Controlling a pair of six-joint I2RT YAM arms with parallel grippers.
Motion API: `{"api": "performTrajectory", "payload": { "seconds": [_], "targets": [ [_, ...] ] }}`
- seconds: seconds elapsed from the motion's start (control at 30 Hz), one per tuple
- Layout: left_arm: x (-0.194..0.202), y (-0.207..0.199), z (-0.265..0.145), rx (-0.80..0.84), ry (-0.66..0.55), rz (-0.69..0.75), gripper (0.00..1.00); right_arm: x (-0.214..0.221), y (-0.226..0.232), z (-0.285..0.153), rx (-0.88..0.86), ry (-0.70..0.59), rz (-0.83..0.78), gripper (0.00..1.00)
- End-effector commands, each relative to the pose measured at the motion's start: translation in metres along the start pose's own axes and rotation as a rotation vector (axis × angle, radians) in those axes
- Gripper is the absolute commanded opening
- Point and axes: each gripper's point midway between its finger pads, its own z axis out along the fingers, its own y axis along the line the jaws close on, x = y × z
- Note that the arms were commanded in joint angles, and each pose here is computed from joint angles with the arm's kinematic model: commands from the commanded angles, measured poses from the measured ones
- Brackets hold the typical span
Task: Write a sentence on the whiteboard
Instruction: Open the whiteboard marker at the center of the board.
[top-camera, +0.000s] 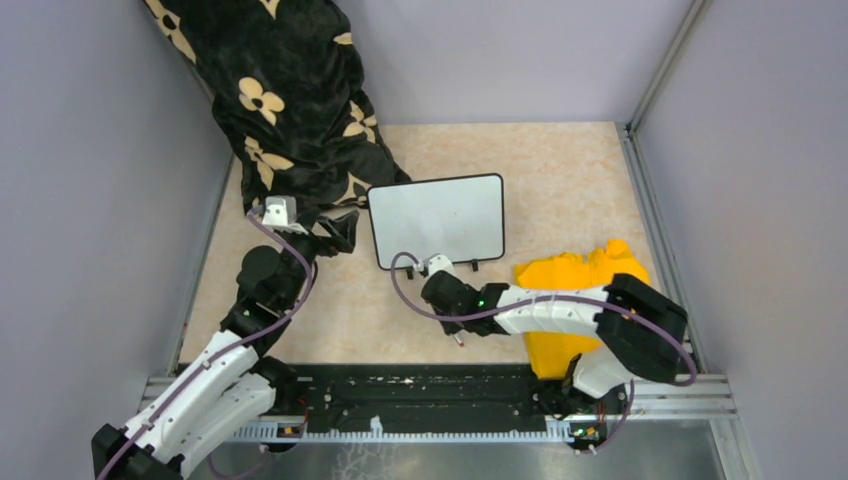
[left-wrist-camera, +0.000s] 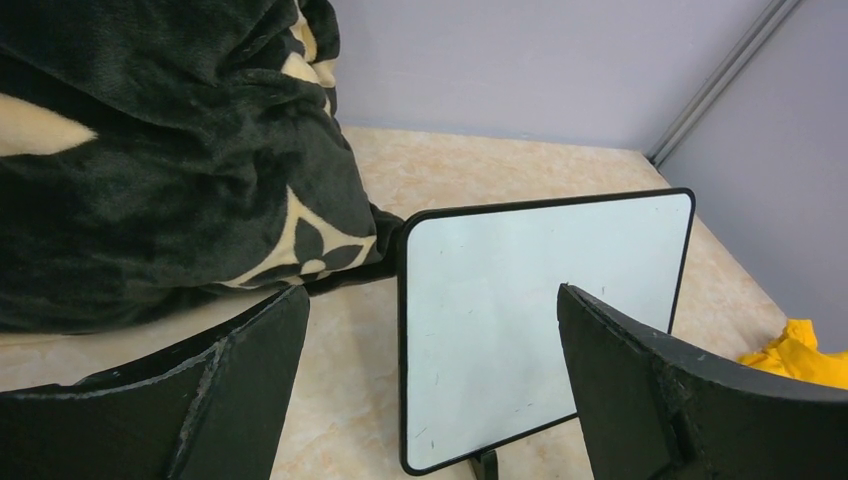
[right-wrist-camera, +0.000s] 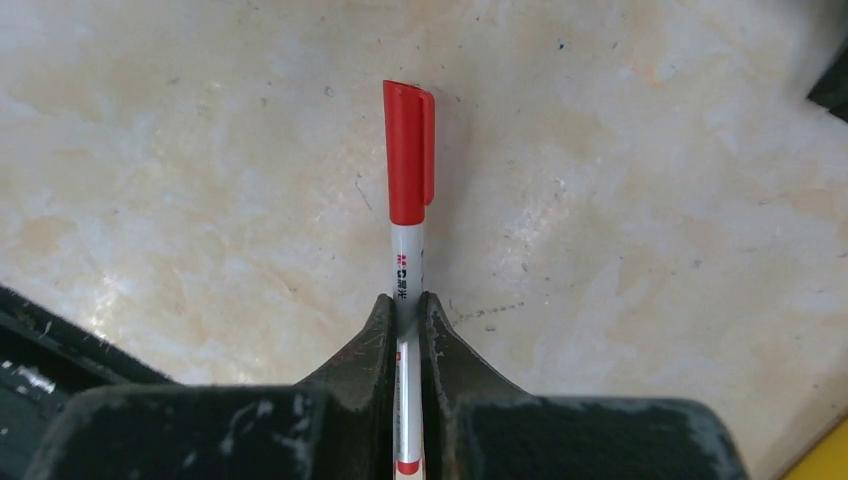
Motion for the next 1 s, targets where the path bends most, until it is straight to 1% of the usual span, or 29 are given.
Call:
{"api": "performTrajectory", "payload": {
  "seconds": [0.0,0.17,0.3,0.5,0.6,0.67,0.77,0.8,0.87,0.97],
  "targets": [
    [-0.021,-0.019,0.006,0.064,-0.049,-0.055,0.99,-0.047,0.007,-0.04,-0.089,-0.188,-0.021,0.0],
    [-0.017,-0.039,0.009,0.166,-0.024,-0.091,0.99,-0.07,0.005,-0.077,-0.142,-0.328,-0.022,0.0],
    [-0.007,-0.056,0.012,0.241,0.019,-0.128,0.99,-0.081,-0.005,-0.102,-0.168,-0.485,0.02,0.0],
    [0.029,-0.057,0.033,0.128,0.206,-0.307,0.99,-0.095,-0.017,-0.132,-0.208,-0.683,0.139,0.0],
    [0.038,-0.065,0.033,0.15,0.249,-0.363,0.99,-0.101,-0.02,-0.143,-0.233,-0.751,0.191,0.0],
    [0.038,-0.08,0.027,0.247,0.274,-0.347,0.99,-0.105,-0.016,-0.149,-0.27,-0.794,0.212,0.0],
    [0.034,-0.112,0.01,0.507,0.281,-0.187,0.99,-0.112,-0.006,-0.157,-0.348,-0.853,0.216,0.0],
    [0.032,-0.12,0.003,0.572,0.283,-0.156,0.99,-0.113,-0.004,-0.158,-0.367,-0.869,0.223,0.0],
    [0.028,-0.126,-0.003,0.609,0.286,-0.172,0.99,-0.118,-0.001,-0.163,-0.395,-0.906,0.242,0.0],
    [0.023,-0.143,-0.021,0.751,0.26,-0.175,0.99,-0.125,0.0,-0.172,-0.422,-0.955,0.268,0.0]
  ]
}}
